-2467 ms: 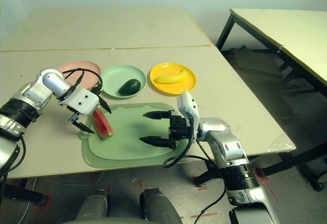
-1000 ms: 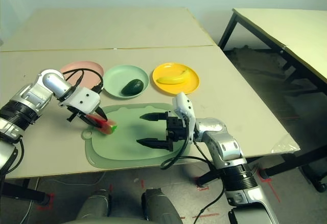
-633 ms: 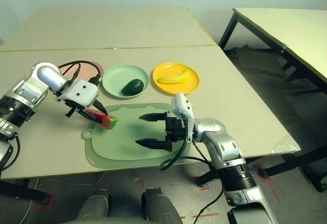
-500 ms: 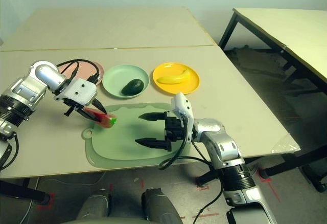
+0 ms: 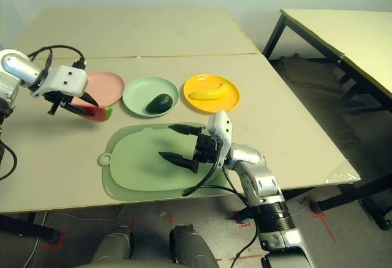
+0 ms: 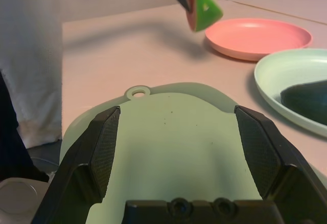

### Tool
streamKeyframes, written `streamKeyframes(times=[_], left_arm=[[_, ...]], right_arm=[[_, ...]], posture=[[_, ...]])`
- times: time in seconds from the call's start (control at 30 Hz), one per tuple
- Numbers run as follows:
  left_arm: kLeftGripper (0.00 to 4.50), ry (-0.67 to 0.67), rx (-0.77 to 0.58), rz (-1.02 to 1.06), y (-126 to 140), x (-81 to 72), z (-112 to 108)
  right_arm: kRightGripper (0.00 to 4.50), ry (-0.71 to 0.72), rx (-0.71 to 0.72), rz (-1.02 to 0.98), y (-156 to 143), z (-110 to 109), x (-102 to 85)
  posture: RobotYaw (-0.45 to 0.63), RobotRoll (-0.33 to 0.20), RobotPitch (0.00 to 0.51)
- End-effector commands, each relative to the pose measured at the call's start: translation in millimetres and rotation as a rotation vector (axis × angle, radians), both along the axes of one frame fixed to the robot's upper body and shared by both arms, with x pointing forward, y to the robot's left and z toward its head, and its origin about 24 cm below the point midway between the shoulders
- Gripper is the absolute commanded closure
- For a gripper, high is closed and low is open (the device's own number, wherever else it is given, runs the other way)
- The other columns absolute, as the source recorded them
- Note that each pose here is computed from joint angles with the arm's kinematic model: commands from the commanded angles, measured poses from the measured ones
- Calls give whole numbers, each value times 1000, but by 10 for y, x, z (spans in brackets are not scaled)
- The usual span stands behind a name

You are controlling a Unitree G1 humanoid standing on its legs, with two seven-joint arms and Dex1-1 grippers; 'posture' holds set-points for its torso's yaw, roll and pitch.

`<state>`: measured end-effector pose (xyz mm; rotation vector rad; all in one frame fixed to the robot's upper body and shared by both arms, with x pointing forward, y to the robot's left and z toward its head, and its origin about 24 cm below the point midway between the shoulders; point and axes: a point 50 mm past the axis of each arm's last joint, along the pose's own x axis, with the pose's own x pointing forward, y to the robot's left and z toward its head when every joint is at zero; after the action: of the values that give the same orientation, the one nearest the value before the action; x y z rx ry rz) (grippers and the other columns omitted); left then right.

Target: Place the fruits into color-matched plates.

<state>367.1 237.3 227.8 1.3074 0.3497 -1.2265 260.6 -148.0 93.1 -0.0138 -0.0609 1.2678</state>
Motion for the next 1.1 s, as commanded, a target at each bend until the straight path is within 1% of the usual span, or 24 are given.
streamKeyframes(times=[0.03, 0.17, 0.37, 0.5, 0.57, 0.63, 0.7, 0.83, 0.87, 0.9, 1.07, 1.1], left_arm=[[3353, -110, 21, 59, 19, 70, 8], [3353, -221, 65, 122, 23, 151, -32], [3353, -332, 153, 205, 89, 225, -159], [3353, -353, 194, 251, 148, 238, -297], [3353, -389, 226, 258, 169, 246, -372], [3353, -377, 257, 251, 196, 226, -477], [3353, -355, 255, 246, 201, 205, -562], [3353, -362, 259, 246, 214, 192, -649], [2610, -371, 260, 247, 214, 194, -657], [2368, -379, 257, 248, 213, 196, -661], [599, -405, 254, 245, 204, 202, -676], [316, -410, 256, 243, 204, 203, -676]], right_arm=[[0, 1, 11, -5, 24, 21, -25], [0, 3, 18, -24, 20, 33, -39], [0, 8, 15, -39, 1, 45, -60], [0, 13, 14, -46, -16, 56, -60], [0, 14, 14, -48, -18, 63, -48], [0, 22, 16, -51, -15, 59, -38], [0, 30, 12, -35, 2, 51, -54], [0, 41, 10, -22, 17, 44, -84], [0, 43, 10, -23, 17, 44, -85], [0, 45, 11, -26, 15, 43, -86], [0, 51, 11, -34, 7, 43, -92], [0, 51, 11, -34, 6, 44, -93]], posture=[[-45, 0, 65], [-57, 0, 67], [-64, 0, 74], [-62, 0, 77], [-59, 0, 78], [-64, 0, 77], [-63, 0, 78], [-62, 0, 77], [-61, 0, 79], [-64, 0, 79], [-60, 0, 79], [-60, 0, 79]])
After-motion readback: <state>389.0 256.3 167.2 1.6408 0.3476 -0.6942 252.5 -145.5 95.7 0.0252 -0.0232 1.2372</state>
